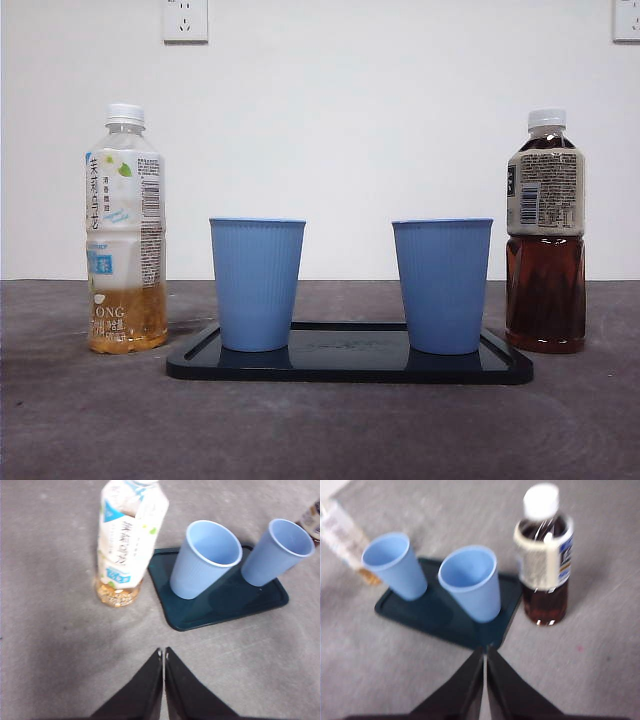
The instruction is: Pour the drink into the cup
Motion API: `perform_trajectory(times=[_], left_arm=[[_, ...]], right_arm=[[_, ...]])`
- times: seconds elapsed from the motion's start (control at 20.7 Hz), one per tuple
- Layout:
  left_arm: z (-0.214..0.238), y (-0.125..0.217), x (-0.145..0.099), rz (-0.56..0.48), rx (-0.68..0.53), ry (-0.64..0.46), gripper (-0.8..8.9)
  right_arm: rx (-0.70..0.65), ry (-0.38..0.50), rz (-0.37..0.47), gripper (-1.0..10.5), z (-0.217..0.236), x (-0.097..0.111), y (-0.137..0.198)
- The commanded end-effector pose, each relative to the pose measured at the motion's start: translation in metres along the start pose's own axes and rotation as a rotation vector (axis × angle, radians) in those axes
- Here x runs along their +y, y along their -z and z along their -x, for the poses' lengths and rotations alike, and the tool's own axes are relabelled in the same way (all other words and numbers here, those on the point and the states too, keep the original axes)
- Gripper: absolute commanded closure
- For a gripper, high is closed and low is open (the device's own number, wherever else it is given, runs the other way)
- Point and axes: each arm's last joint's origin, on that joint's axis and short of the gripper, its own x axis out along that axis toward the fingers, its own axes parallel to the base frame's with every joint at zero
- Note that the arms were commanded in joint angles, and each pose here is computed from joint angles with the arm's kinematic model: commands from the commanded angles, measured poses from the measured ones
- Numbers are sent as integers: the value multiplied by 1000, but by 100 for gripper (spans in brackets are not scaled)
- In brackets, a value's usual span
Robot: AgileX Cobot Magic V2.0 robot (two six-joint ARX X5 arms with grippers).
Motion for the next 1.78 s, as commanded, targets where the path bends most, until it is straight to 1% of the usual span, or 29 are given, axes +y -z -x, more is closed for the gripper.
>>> perform_trajectory(times=[0.05, 0.1, 0.14, 0.19, 0.29, 0.34, 0.39, 0.53, 0.72, 0.92, 1.06, 1.2, 1.3, 1.4, 1.64, 1.78], left_arm=[[5, -7, -3, -41, -33, 9, 806], [5, -6, -3, -40, -32, 9, 790], [5, -6, -3, -37, -32, 8, 736], [5, -6, -3, -37, -32, 9, 637], [5, -7, -3, -38, -34, 9, 435], [5, -7, -3, -39, -35, 9, 390], [5, -7, -3, -39, -35, 9, 377], [5, -7, -3, -39, -35, 9, 377], [5, -7, -3, -39, -35, 9, 377], [5, -7, -3, -36, -35, 9, 377], [5, -7, -3, -36, -36, 9, 377], [5, -7, -3, -36, -36, 9, 377], [5, -7, -3, -37, -37, 9, 377], [5, -7, -3, -37, -37, 9, 377], [5, -7, -3, -37, -38, 9, 377], [5, -7, -3, -37, -38, 9, 377]], right_arm=[[9, -17, 36, 940, 0, 2, -2], [10, -21, 39, 930, 0, 3, -2], [10, -23, 40, 873, 0, 3, -2], [10, -24, 41, 767, 0, 3, -2], [10, -21, 39, 611, 0, 3, -2], [10, -13, 37, 599, 0, 3, -2], [10, -9, 37, 599, 0, 2, -2], [10, -9, 19, 599, -1, 2, -2], [4, -18, -57, 577, -13, -3, 6], [-58, -52, -155, 563, -44, -13, 24], [-119, 20, -184, 557, -69, -19, 35], [-173, 68, -171, 528, -93, -22, 44], [-225, 111, -157, 528, -106, -25, 48], [-243, 158, -150, 528, -117, -28, 47], [-248, 169, -110, 528, -147, -37, 46], [-260, 167, -102, 528, -162, -41, 48]])
